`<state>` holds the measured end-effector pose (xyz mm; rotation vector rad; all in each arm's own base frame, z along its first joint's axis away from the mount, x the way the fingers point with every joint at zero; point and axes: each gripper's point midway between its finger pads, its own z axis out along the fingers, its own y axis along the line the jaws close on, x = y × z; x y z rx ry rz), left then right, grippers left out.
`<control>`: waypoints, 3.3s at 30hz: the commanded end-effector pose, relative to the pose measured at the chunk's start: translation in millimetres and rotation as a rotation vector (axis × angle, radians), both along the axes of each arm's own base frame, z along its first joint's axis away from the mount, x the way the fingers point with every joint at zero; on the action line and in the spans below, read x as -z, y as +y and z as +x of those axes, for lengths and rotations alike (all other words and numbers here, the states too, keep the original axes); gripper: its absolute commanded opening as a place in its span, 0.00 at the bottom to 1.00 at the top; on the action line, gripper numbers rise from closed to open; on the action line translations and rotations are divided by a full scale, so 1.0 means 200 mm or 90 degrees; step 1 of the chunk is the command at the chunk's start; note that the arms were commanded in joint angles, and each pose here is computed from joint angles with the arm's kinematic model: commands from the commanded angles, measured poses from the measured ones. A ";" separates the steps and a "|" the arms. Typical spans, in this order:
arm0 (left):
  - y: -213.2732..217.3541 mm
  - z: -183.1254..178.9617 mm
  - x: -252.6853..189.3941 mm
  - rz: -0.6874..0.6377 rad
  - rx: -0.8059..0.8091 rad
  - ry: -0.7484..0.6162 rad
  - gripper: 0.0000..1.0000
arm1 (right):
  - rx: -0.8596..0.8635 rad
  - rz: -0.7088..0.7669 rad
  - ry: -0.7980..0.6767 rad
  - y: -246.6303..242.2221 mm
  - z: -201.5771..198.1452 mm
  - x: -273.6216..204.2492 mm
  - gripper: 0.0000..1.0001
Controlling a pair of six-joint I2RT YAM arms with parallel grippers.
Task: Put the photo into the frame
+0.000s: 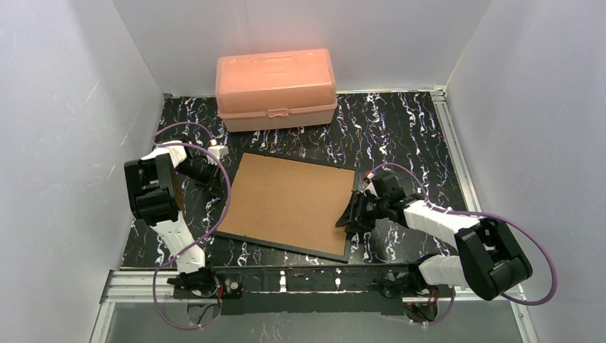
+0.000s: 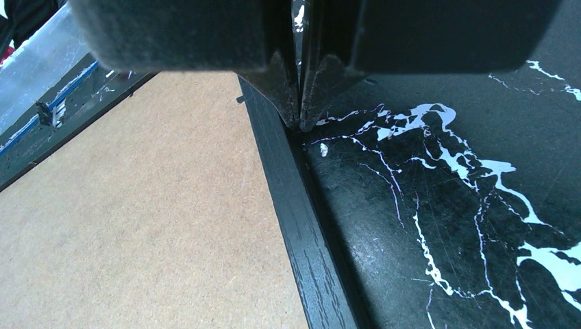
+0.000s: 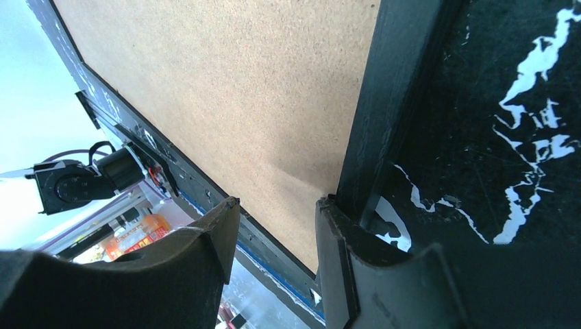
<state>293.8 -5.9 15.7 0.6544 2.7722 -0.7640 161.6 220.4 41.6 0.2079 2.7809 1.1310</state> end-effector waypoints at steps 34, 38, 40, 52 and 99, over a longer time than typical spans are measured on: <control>0.02 -0.40 0.05 0.032 0.222 0.034 0.00 | -0.022 -0.158 -0.125 0.02 0.56 -0.02 0.87; -0.01 -0.49 0.03 0.005 0.255 0.056 0.00 | -0.035 -0.143 -0.123 0.10 0.64 0.00 0.86; -0.03 -0.54 0.01 -0.005 0.275 0.062 0.00 | -0.052 -0.138 -0.123 0.17 0.67 0.01 0.86; -0.05 -0.61 -0.18 -0.028 0.310 0.076 0.00 | -0.088 -0.139 -0.167 0.38 0.83 -0.06 0.90; 0.05 0.16 -0.10 0.045 0.169 -0.066 0.10 | 0.087 0.030 -0.049 0.17 0.31 -0.10 0.85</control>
